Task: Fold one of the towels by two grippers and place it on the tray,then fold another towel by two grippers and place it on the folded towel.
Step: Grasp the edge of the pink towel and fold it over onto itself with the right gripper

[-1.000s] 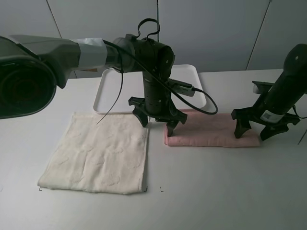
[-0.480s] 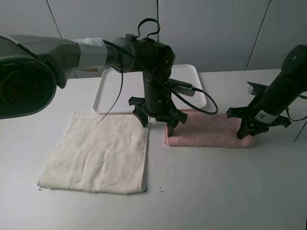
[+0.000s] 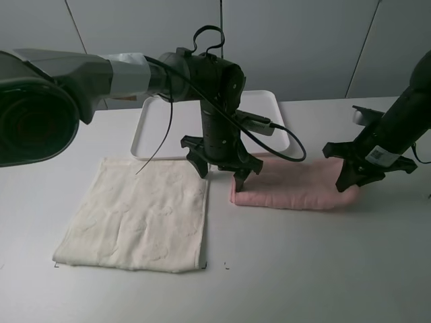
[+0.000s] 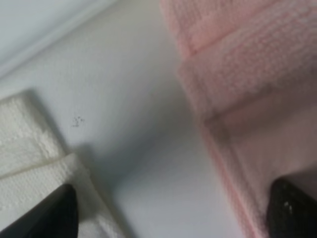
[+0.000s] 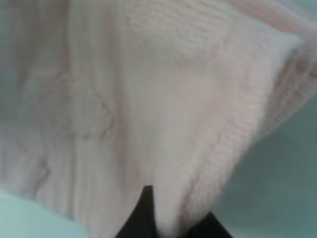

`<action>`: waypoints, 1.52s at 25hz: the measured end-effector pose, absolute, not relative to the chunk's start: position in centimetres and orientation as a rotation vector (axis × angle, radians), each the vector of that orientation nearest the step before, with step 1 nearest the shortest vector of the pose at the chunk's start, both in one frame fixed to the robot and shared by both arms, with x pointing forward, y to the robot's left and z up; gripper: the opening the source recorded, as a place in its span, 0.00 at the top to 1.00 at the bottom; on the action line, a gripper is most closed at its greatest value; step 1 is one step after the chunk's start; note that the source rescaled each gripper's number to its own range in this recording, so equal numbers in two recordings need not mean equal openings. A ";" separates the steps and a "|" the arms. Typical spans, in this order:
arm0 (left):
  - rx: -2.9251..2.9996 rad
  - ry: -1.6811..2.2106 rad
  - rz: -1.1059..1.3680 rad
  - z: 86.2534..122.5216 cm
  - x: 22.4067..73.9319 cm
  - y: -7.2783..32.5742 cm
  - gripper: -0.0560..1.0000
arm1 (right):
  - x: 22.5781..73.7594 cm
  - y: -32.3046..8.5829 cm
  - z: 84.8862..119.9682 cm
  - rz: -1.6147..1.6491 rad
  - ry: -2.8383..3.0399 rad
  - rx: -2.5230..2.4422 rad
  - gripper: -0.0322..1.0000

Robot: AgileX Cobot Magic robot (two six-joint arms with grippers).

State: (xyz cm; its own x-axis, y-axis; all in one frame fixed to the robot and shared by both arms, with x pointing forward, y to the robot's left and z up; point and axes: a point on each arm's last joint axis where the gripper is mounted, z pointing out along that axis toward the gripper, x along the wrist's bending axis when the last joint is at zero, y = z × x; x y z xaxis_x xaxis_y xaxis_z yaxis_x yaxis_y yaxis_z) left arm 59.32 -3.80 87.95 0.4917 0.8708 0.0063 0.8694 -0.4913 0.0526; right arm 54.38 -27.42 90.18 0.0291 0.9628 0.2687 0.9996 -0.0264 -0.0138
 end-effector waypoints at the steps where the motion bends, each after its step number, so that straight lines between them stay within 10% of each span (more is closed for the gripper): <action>1: 2.676 1.562 0.050 87.9 59.3 -3.8 0.01 | 54.3 -27.3 90.8 -0.303 -2.030 -2.106 0.93; 15: 2.678 1.560 0.050 87.9 59.3 -3.8 0.01 | 54.3 -22.9 93.5 -0.664 -1.832 -1.924 0.93; 38: 2.616 1.589 -0.123 88.2 60.3 -2.7 0.01 | 52.6 -19.9 85.6 -0.877 -1.566 -1.971 0.93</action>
